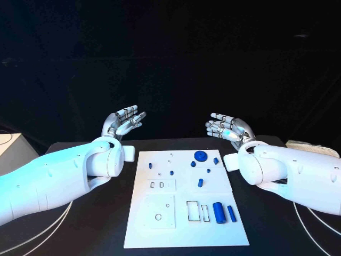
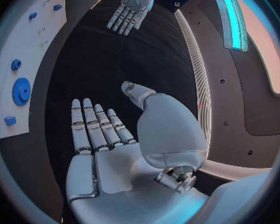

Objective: Assemble the parts on the task board

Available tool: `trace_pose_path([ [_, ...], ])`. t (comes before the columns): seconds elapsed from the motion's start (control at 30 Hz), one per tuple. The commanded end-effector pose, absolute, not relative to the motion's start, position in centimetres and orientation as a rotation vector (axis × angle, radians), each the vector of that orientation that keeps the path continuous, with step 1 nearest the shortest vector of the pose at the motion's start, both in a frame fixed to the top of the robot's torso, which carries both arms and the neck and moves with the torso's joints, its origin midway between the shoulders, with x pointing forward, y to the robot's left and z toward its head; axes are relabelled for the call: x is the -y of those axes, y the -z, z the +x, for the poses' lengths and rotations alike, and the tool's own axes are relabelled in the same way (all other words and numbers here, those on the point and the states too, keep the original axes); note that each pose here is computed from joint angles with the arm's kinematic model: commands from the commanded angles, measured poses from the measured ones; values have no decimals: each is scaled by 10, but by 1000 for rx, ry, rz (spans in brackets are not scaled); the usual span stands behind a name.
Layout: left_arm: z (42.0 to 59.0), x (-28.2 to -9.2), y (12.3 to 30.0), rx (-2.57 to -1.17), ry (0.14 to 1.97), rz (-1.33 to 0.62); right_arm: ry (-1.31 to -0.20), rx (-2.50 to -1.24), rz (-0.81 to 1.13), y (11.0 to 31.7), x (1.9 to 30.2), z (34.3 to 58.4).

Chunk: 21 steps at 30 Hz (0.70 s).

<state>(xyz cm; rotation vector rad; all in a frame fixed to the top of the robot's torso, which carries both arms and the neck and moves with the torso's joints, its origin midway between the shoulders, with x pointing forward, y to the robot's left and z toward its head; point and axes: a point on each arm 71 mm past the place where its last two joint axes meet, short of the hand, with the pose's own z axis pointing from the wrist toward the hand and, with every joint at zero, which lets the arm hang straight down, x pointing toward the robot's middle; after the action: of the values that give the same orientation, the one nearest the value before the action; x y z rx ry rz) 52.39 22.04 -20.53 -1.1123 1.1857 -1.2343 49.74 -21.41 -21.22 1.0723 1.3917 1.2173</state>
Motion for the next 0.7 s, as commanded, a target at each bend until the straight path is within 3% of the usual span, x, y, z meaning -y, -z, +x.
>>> trace_pose_path([
  [0.03, 526, -214, 201, -1220, 1332, -1055, -1289, -1542, 988, 213, 207, 499],
  [0.13, 526, -214, 201, -1220, 1332, -1055, -1289, -1557, 977, 212, 208, 500],
  [0.17, 525, -221, 202, -1219, 1350, -1065, -1156, -1533, 601, 202, 218, 510],
  [0.43, 520, -219, 200, -1270, 1387, -1005, -1036, -1542, 284, 195, 218, 512],
  [0.7, 509, -216, 197, -1340, 1417, -938, -827, -1554, -38, 185, 212, 510],
])
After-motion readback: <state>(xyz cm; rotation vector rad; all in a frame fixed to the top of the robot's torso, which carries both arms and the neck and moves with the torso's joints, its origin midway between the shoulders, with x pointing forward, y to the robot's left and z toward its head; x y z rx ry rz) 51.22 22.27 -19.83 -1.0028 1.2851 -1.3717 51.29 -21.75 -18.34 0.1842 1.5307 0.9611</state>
